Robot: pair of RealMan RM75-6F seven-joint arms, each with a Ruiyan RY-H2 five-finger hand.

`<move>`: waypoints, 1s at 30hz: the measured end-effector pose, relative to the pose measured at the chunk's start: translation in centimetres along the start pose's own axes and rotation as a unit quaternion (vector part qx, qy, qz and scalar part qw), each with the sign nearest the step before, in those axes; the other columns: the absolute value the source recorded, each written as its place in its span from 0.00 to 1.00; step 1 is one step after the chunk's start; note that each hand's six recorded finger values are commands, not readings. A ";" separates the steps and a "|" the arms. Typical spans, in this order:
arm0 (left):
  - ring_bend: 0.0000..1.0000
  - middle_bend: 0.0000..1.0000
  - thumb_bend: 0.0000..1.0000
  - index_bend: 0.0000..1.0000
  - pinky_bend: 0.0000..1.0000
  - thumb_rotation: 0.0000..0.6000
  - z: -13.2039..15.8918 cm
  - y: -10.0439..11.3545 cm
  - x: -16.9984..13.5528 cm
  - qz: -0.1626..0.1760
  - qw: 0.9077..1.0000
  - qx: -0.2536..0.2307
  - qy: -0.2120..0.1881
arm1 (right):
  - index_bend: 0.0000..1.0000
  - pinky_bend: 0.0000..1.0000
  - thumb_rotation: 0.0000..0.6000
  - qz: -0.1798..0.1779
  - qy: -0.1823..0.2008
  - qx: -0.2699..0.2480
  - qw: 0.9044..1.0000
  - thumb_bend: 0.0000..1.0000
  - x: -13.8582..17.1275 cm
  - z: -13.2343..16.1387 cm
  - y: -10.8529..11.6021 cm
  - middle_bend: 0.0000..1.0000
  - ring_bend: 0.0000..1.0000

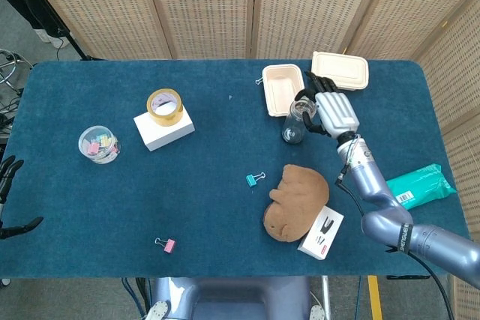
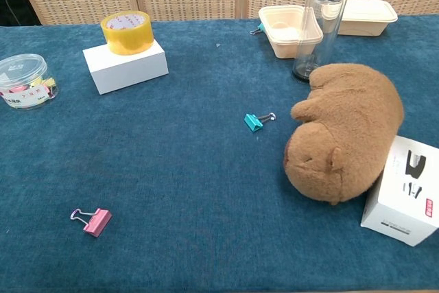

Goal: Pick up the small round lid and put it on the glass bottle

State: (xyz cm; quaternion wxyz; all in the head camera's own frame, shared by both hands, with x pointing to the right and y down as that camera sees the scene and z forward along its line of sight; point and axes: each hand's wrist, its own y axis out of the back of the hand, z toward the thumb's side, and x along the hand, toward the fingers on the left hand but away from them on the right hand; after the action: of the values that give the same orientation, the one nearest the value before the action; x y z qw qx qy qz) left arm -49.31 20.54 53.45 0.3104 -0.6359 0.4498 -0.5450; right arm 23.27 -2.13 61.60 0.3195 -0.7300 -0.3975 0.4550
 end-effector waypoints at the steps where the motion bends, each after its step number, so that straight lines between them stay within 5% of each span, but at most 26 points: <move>1: 0.00 0.00 0.00 0.00 0.00 1.00 0.0 0.0 0.0 0.000 1.000 0.000 0.000 | 0.34 0.00 1.00 -0.001 0.001 0.001 1.000 0.58 0.2 0.0 0.0 0.00 0.00; 30: 0.00 0.00 0.00 0.00 0.00 1.00 0.1 -0.1 0.0 -0.001 1.000 0.001 -0.001 | 0.32 0.00 1.00 0.021 -0.007 0.039 0.999 0.58 1.4 -1.9 -1.0 0.00 0.00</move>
State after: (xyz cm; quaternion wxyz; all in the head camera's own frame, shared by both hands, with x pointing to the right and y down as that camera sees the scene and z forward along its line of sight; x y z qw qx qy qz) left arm -49.22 20.57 53.50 0.3107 -0.6366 0.4481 -0.5454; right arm 25.06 -0.65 62.55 0.3349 -0.7218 -0.3667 0.4820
